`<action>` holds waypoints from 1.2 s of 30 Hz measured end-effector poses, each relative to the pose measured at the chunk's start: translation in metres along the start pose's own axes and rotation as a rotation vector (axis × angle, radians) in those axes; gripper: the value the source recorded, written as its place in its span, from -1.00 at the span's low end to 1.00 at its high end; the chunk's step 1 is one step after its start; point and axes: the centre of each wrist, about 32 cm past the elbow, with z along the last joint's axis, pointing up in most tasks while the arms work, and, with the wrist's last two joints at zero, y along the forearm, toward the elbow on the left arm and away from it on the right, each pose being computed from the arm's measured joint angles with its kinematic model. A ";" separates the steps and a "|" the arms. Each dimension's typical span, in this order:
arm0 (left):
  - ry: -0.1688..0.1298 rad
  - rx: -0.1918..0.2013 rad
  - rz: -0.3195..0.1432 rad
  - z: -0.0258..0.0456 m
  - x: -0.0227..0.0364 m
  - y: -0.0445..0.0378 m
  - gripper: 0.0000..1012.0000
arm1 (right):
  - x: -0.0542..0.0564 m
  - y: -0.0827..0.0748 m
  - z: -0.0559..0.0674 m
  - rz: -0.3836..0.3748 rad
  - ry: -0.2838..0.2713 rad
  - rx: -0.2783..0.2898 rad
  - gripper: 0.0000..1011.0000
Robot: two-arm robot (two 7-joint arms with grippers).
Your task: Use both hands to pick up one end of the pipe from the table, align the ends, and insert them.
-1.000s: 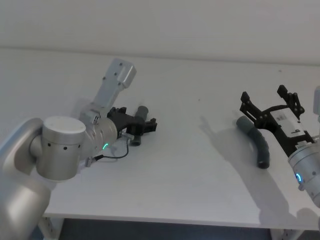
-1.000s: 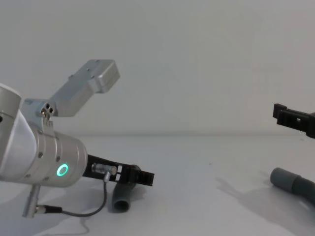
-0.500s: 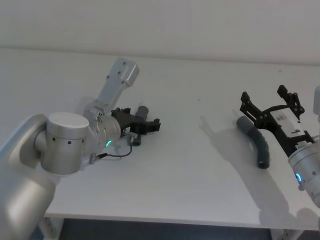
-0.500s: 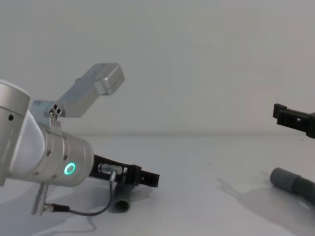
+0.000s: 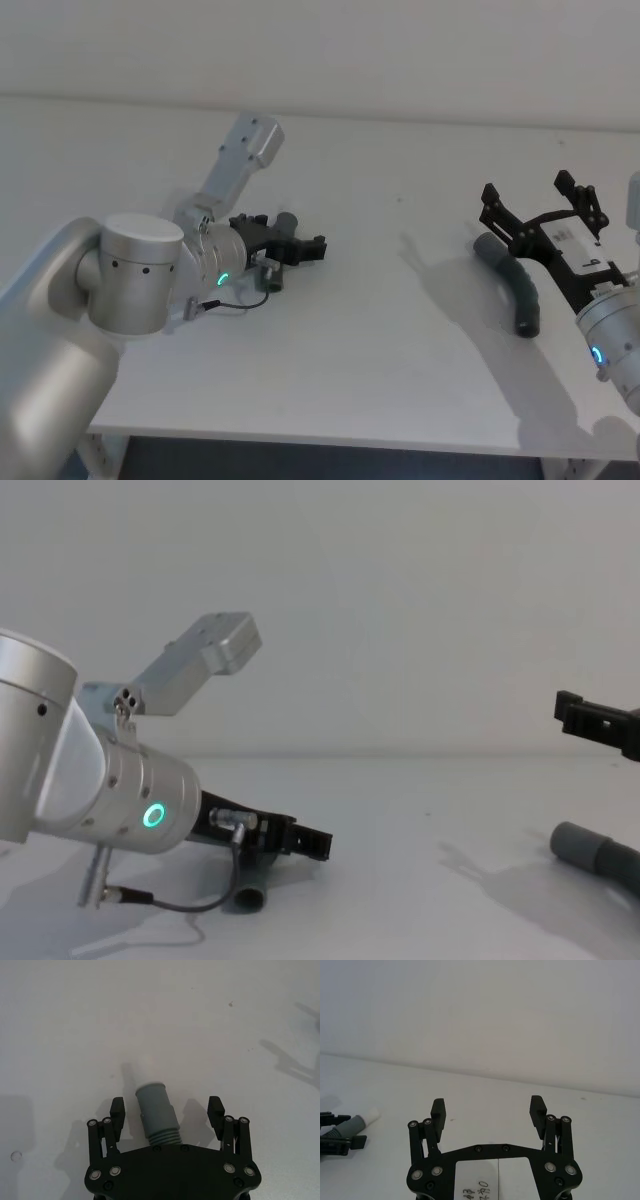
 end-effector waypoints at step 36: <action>0.007 0.017 -0.017 0.0032 0.0017 -0.0058 0.42 | 0.000 0.000 0.000 0.000 0.000 0.000 0.99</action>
